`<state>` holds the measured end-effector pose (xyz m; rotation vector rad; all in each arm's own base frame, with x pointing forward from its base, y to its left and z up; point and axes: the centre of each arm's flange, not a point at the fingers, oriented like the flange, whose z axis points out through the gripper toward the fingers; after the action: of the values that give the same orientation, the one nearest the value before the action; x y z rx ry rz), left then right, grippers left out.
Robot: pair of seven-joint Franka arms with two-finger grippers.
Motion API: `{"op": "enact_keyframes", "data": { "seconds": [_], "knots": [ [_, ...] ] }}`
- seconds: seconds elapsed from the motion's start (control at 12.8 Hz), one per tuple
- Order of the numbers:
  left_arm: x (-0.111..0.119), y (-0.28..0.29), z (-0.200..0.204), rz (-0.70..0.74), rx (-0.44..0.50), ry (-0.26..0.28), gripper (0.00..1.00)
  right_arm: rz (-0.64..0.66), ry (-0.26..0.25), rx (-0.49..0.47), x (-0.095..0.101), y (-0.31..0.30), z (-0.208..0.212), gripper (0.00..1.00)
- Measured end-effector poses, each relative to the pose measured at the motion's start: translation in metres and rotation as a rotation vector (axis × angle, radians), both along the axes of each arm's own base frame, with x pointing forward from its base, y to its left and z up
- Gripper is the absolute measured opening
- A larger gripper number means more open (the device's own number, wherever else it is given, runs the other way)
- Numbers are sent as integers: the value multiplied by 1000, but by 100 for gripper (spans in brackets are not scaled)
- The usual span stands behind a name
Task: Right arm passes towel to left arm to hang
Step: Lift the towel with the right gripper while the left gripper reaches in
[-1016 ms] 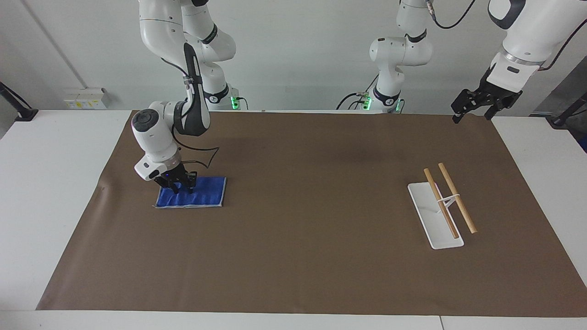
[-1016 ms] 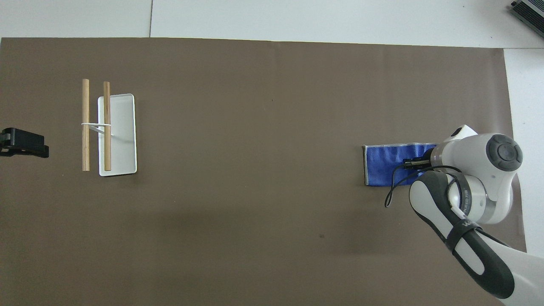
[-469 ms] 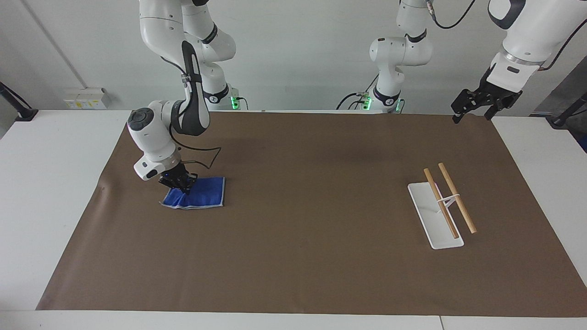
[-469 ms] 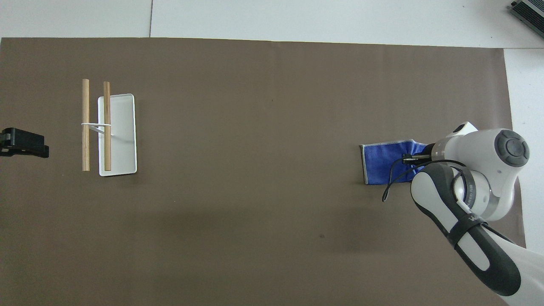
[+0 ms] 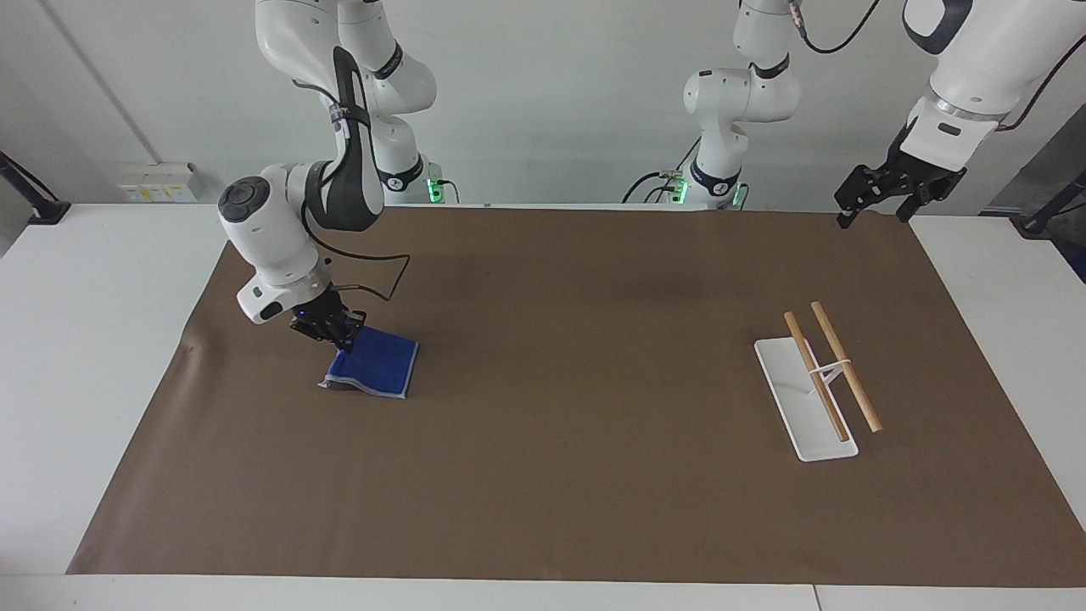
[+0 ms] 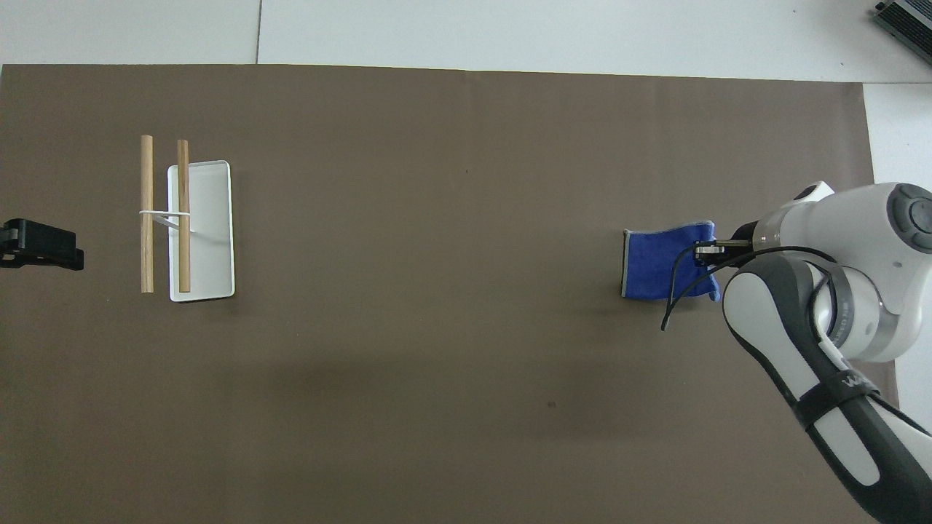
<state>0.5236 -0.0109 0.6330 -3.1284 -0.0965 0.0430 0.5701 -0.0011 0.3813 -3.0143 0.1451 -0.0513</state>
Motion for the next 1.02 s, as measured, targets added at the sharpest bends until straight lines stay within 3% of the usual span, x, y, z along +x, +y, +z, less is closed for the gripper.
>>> {"op": "enact_keyframes", "data": {
  "seconds": [0.31,0.63,1.02],
  "knots": [
    [0,0,0,0,0,0,100,-100,35,149,10,21,63,6],
    [0,0,0,0,0,0,100,-261,65,357,12,41,98,6],
    [-3,-12,-2,-23,2,22,100,-561,193,706,14,98,122,6]
  ]
}}
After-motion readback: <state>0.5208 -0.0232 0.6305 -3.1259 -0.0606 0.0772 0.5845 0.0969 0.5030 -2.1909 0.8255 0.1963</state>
